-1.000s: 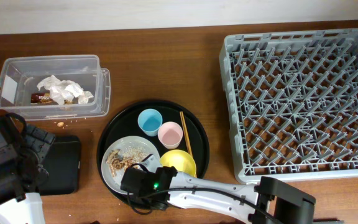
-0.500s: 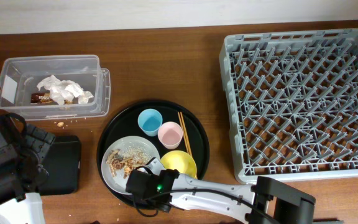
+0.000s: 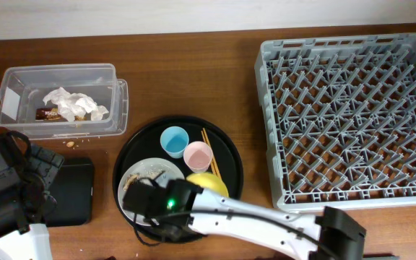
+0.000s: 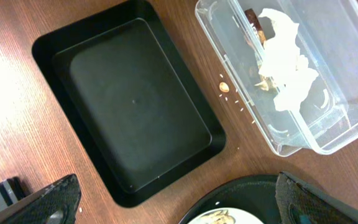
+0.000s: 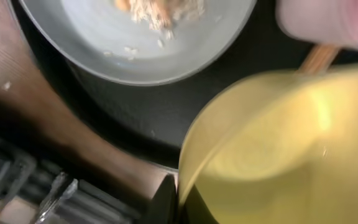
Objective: Sort waste into correct bins and load items into the dishwasher rack
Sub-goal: 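Grasp the yellow cup rim with the right gripper and lift, then carry the yellow cup right and set it in the dish rack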
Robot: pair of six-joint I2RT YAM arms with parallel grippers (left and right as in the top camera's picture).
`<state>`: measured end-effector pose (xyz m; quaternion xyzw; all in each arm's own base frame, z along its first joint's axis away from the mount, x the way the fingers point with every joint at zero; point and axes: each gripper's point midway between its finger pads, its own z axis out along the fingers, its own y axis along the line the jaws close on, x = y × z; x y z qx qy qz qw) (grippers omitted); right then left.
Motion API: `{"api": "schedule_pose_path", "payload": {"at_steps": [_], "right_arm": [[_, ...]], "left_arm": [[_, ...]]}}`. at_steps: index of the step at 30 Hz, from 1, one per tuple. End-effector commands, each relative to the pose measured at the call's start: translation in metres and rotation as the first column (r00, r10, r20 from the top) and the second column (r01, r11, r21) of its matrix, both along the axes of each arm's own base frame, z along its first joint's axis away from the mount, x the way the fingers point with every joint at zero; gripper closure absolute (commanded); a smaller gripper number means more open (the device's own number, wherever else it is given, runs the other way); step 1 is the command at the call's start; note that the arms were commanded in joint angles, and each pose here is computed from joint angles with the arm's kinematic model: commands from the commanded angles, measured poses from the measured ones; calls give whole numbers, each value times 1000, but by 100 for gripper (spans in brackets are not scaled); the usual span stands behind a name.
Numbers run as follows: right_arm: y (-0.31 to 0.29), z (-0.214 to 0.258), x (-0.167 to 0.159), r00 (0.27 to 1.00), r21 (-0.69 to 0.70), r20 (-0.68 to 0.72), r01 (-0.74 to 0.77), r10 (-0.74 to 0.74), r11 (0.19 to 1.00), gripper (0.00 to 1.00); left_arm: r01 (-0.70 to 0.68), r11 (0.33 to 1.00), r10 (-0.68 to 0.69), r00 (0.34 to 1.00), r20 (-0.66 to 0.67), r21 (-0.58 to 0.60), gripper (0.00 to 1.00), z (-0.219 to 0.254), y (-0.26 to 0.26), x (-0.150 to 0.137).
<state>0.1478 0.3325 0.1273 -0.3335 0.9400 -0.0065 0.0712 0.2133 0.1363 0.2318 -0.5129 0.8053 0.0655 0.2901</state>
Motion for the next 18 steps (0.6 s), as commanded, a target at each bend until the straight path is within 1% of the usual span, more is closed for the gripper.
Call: {"api": "schedule_pose_path", "payload": {"at_steps": [1, 4, 6, 8, 10, 12, 13, 15, 16, 18], "right_arm": [[-16, 81, 50, 979, 90, 168, 101, -115, 991, 96], [-67, 145, 98, 913, 129, 310, 235, -265, 963, 96], [-106, 181, 131, 874, 185, 352, 284, -333, 941, 96], [-152, 200, 160, 824, 230, 364, 372, -434, 899, 96], [-202, 204, 185, 781, 268, 329, 462, -531, 845, 96], [-245, 201, 209, 761, 311, 279, 505, -585, 805, 96], [-265, 200, 226, 769, 369, 244, 489, -590, 790, 96], [-282, 202, 245, 809, 467, 215, 407, -547, 785, 96], [-296, 203, 256, 818, 534, 191, 377, -543, 757, 96], [-328, 198, 276, 815, 669, 100, 369, -571, 645, 96]], "left_arm": [[-8, 1000, 8, 1000, 6, 2, 1, 2, 1, -1], [-8, 1000, 8, 1000, 5, 2, 1, 2, 1, -2], [-8, 1000, 8, 1000, 6, 2, 1, 2, 1, -1], [-8, 1000, 8, 1000, 6, 2, 1, 2, 1, -1], [-8, 1000, 8, 1000, 6, 2, 1, 2, 1, -1], [-8, 1000, 8, 1000, 6, 2, 1, 2, 1, -1], [-8, 1000, 8, 1000, 5, 2, 1, 2, 1, -2], [-8, 1000, 8, 1000, 6, 2, 1, 2, 1, -1], [-8, 1000, 8, 1000, 5, 2, 1, 2, 1, -2], [-8, 1000, 8, 1000, 6, 2, 1, 2, 1, -1]]}}
